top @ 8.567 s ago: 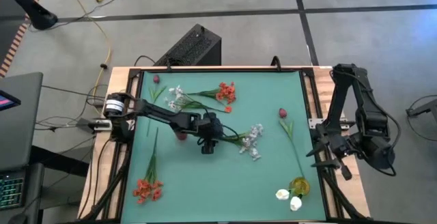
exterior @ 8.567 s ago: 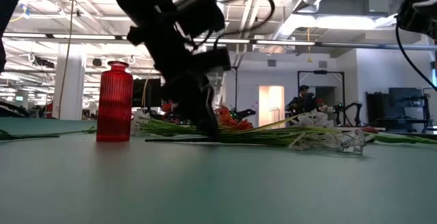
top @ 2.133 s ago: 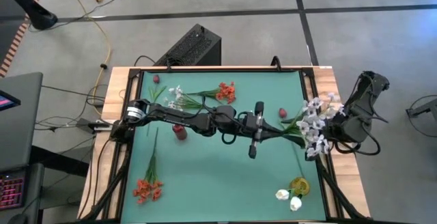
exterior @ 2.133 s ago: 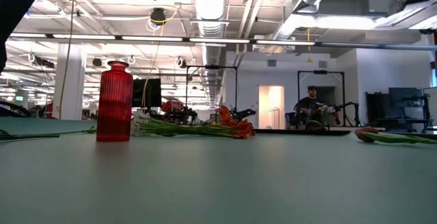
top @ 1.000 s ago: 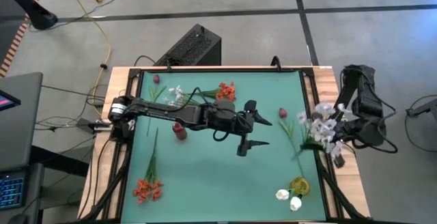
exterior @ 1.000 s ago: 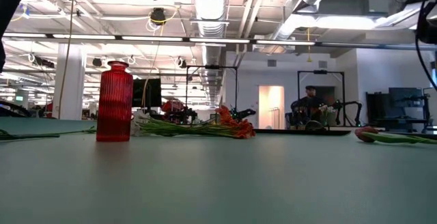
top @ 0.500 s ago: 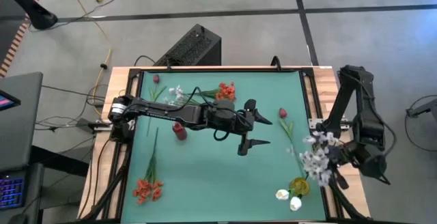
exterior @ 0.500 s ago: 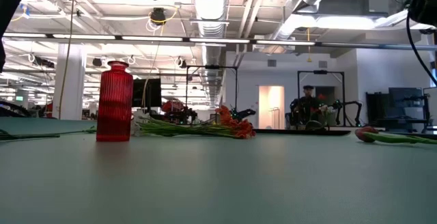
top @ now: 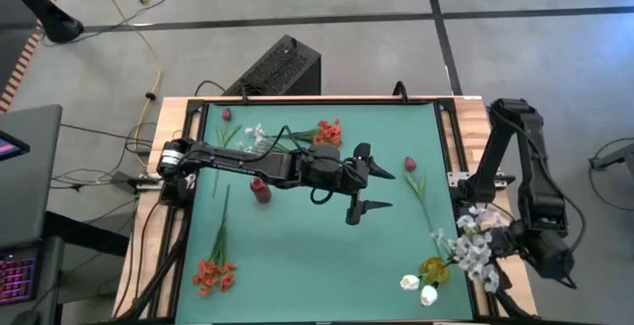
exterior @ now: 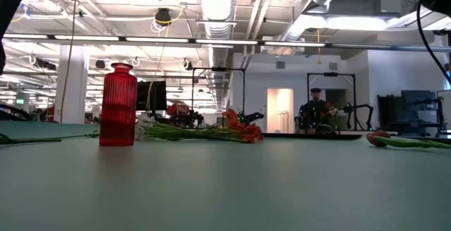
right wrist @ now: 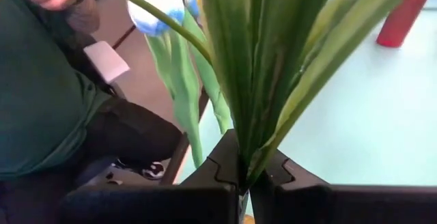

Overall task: Sort flowers into vase by color
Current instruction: Put the bottom white flowers into the yellow vase

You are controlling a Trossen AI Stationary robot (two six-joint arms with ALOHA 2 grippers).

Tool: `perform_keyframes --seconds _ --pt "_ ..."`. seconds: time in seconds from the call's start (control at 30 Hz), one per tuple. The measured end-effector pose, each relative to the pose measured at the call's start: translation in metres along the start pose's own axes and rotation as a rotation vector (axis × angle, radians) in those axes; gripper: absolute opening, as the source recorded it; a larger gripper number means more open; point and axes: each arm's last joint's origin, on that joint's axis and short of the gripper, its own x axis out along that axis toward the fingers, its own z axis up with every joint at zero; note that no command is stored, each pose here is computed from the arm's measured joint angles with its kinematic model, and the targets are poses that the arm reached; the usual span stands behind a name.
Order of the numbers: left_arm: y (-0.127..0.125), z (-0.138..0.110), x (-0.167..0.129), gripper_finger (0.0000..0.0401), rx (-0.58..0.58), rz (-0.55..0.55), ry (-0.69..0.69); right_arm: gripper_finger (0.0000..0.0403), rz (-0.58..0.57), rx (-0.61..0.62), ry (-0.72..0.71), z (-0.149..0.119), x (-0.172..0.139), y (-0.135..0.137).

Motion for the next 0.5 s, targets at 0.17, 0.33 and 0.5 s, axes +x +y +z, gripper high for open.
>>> perform_keyframes --seconds 0.17,0.33,0.5 --pt "0.0 0.0 0.0 0.0295 -0.002 0.0 0.0 0.0037 -0.044 0.016 0.024 -0.007 0.005 0.002" --pt "0.0 0.0 0.0 0.0295 -0.002 -0.006 0.0 0.0037 -0.078 0.022 0.02 -0.012 0.01 0.005" --pt "0.0 -0.001 0.0 0.0295 -0.003 -0.007 0.001 0.0037 -0.108 0.022 0.038 -0.02 0.018 0.013"
